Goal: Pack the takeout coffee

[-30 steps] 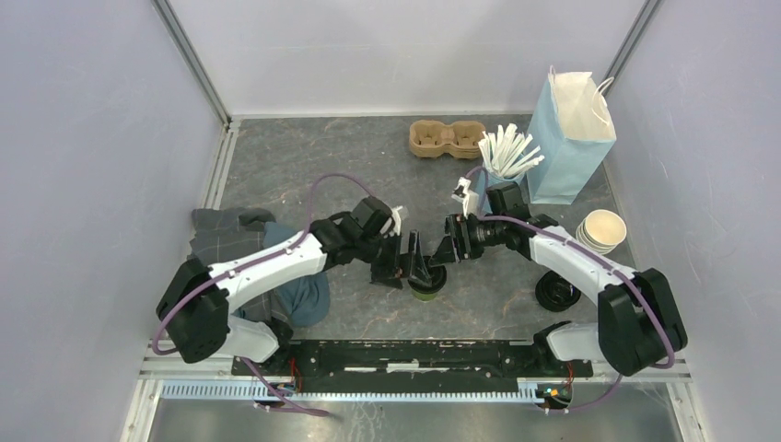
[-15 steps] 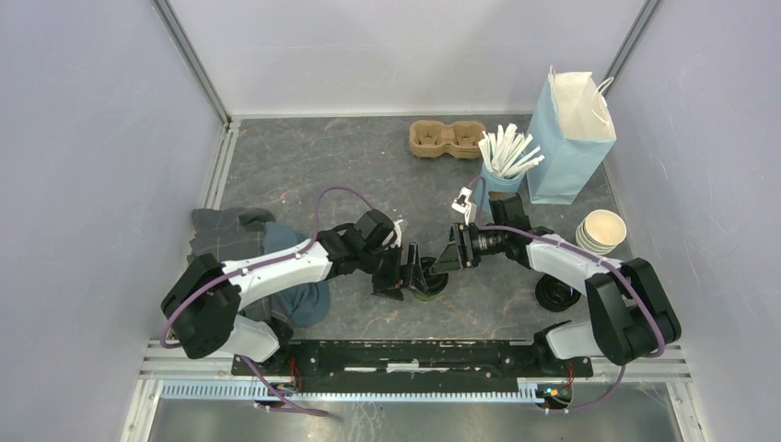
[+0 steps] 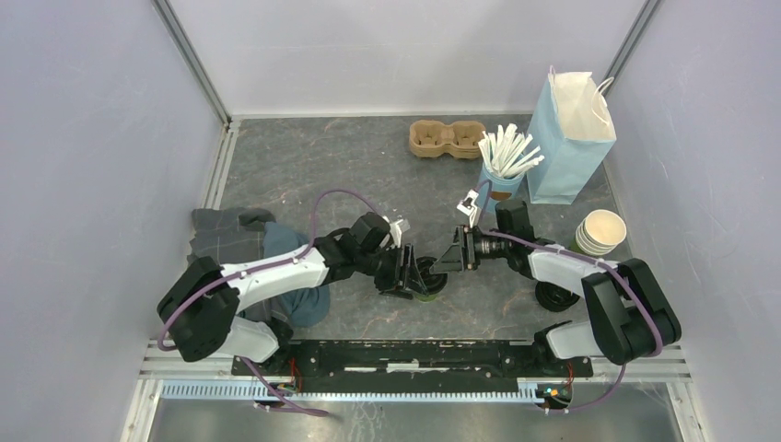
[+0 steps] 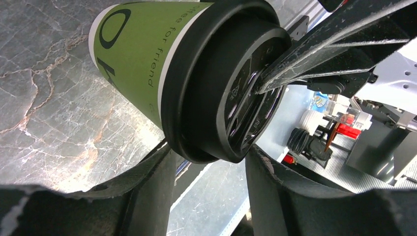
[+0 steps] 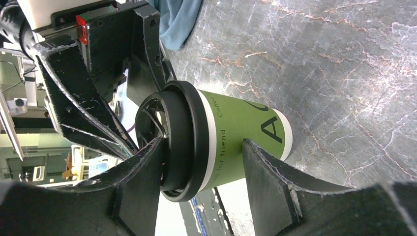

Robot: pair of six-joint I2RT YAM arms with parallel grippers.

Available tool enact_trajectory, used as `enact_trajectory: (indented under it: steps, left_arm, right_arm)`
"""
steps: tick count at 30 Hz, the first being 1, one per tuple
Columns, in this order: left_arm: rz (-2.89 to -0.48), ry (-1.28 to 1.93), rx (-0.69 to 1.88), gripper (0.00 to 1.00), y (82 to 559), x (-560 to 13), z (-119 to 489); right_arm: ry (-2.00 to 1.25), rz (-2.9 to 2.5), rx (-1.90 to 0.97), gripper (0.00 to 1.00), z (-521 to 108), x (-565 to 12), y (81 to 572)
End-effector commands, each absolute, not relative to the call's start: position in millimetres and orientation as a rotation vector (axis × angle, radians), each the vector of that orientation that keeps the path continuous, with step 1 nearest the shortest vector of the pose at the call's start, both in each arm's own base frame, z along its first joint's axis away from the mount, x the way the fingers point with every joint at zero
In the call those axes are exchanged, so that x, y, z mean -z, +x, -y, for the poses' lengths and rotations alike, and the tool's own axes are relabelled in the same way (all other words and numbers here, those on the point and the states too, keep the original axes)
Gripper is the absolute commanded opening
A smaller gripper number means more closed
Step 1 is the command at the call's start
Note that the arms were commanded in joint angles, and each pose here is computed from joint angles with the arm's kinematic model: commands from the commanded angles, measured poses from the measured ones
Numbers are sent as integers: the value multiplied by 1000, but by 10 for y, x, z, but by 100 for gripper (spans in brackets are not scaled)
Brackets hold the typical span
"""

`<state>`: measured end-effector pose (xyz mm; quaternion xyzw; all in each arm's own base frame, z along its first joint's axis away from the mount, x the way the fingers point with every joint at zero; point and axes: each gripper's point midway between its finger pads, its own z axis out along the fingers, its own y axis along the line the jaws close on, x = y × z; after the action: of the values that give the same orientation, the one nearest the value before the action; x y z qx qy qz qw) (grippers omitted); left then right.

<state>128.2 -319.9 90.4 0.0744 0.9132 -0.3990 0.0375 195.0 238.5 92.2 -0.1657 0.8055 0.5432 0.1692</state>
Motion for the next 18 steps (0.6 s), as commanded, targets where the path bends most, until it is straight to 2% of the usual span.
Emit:
enact_trajectory:
  steps: [1,5,11,15,18]
  left_arm:
    - [-3115,7,352,55,992,287,1983]
    - [-3159,-14,143,52,813,553,1672]
    - [-3217,-84,13,50,614,863,1460]
    - [-3184,-100,-9,49,639,845,1401]
    - [-3149,-40,127,49,766,665,1639]
  right_arm:
    - [-338,-2541,-1279,58,-2047,-125,1725]
    - [-314,-2572,-1270,58,-2000,20,1615]
    - [-303,-2596,-1266,58,-1966,141,1532]
    - [-303,-2596,-1282,57,-1985,100,1550]
    - [-328,-2558,-1280,57,-2026,-90,1658]
